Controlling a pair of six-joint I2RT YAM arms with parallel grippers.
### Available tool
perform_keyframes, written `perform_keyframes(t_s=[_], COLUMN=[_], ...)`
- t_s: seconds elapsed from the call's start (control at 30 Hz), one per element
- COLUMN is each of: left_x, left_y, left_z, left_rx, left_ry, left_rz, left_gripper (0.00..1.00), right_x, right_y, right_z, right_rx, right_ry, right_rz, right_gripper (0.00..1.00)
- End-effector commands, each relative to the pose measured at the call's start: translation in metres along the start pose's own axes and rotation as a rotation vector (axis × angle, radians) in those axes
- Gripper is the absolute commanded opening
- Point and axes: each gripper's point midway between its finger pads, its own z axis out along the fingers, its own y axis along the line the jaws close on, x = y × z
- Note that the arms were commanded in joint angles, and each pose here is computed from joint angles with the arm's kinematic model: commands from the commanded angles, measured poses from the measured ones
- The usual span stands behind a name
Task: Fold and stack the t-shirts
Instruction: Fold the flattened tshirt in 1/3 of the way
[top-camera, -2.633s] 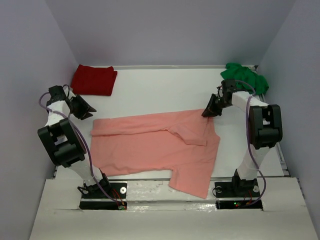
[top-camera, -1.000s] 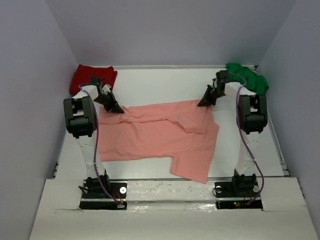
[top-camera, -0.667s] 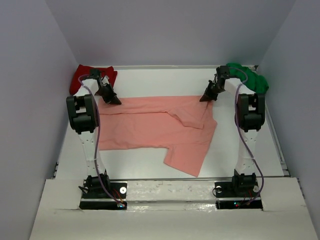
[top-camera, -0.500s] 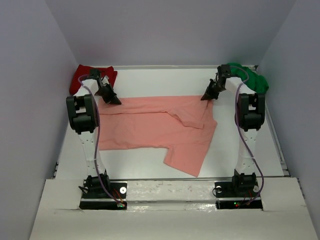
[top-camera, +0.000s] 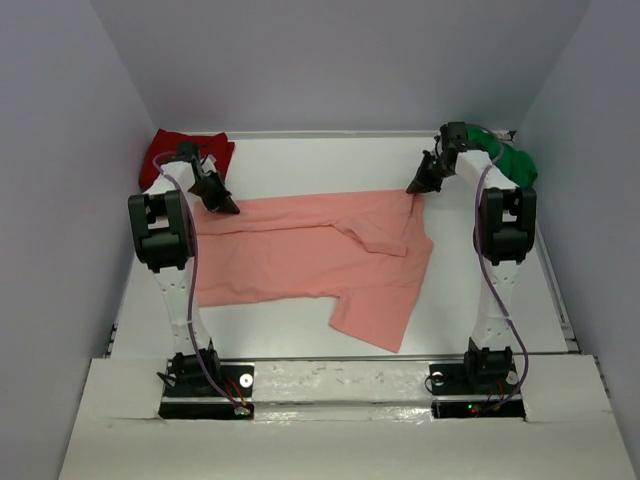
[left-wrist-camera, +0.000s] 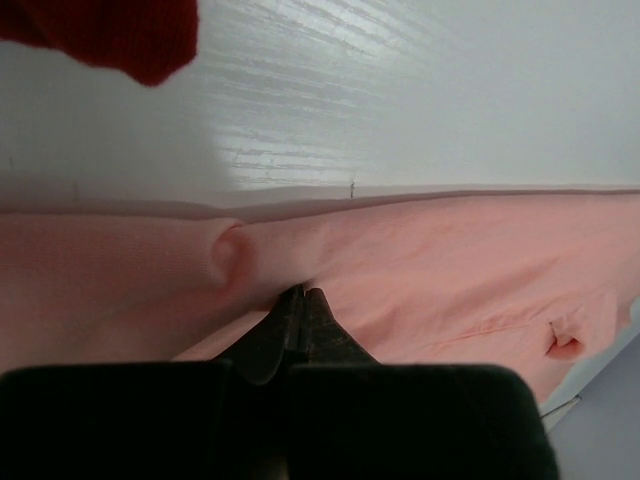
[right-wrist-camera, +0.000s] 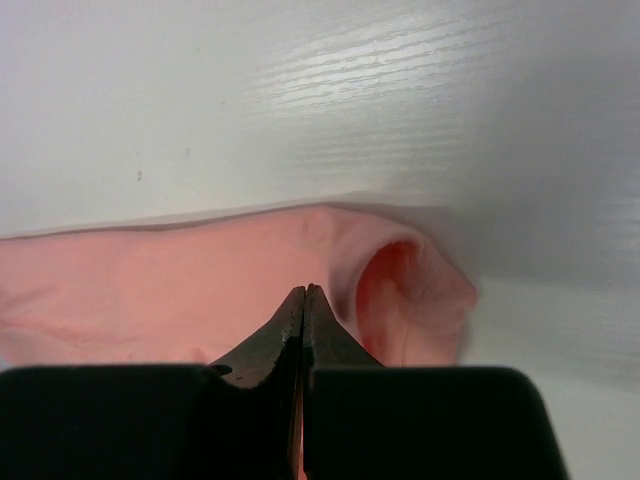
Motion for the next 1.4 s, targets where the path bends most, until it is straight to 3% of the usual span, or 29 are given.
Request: perform_keyframes(t_s=[0.0,0.2,0.43,0.63,0.8,0.9,1.17,1.37], left_x=[-0.004,-0.016,-0.001,0.065,0.1,0.114,0.126,0.123], left_y=[-0.012,-0.031,-0.088,-0.165,-0.211,-0.225,-0.228,-0.236], left_z=[-0.043,-0.077,-0.096,-0.046,-0.011,0.009,0.051,0.072], left_rx=[-0.022,-0.014,0.095,0.191,0.284,0.304,0.316,0.338], left_ry=[-0.054,-0.112,-0.108,0.026,0.087,0.122,0.177,0.165], left_rz=[0.051,0.102,0.204,0.382,0.452,0.485,0.517,0.521], left_gripper=[0.0,0.0,0.0,0.0,0.0,0.0,0.0,0.0], right_x=[-0.032,-0.023,0.067,0.15,0.178,0.19,0.214,0.225], right_y=[0.043,0.082,0.144,0.136,0.135,0.132,0.135,0.105], right_z=[-0.077,-0.13,-0.146,-0.13,-0.14,-0.142,-0.126,-0.087], right_rx=[-0.088,-0.173,-0.233,-0.223,-0.23,-0.21,-0.039,0.119], right_ry=[-0.176,-0.281,-0.221,-0.096,-0.08,-0.081,-0.162,-0.147], right_rz=[-0.142,-0.28,-0.486,-0.466,-0.452,-0.509,-0.833,-0.834], right_gripper=[0.0,0.03,0.17,0.2,0.47,0.53,0.54,0.48])
